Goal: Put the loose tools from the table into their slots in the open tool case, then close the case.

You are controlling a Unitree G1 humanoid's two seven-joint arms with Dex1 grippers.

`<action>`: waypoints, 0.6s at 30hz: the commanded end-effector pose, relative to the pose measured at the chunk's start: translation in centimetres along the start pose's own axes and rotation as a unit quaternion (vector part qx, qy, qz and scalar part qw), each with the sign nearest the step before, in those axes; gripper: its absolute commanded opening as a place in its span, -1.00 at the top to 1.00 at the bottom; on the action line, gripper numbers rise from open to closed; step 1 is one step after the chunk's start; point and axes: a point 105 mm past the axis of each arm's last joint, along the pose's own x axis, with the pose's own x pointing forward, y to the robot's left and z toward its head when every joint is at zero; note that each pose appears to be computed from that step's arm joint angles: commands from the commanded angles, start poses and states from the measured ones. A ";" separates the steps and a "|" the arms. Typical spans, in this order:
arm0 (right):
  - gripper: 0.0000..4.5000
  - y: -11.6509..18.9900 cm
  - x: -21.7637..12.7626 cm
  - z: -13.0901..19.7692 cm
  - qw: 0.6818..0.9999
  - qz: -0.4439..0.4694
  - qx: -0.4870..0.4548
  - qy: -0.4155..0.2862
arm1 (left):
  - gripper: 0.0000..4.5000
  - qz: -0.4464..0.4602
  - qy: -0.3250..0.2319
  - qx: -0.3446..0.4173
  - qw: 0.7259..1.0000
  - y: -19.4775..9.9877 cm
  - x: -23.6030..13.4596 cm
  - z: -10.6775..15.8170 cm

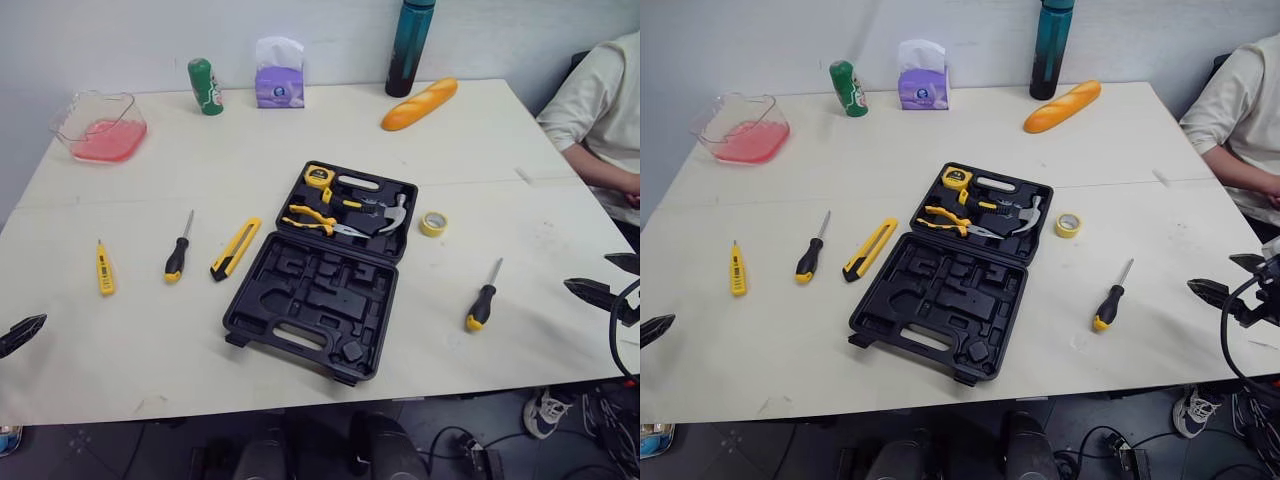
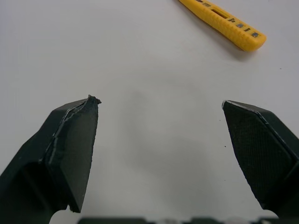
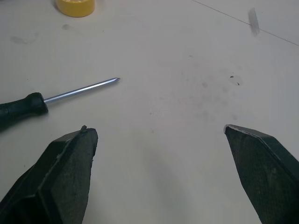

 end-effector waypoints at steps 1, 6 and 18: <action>-1.00 -0.3 -0.6 1.4 0.999 -0.015 -0.018 -0.021 | -0.98 -0.004 -0.019 0.018 1.000 -0.2 0.1 1.5; -1.00 0.0 -0.6 1.2 0.999 -0.021 -0.034 -0.014 | -0.98 -0.019 -0.028 0.025 0.999 -1.1 1.2 2.2; -1.00 -0.6 -1.7 1.0 0.999 -0.039 -0.018 -0.010 | -0.98 -0.039 -0.034 0.026 0.998 -2.2 2.0 2.8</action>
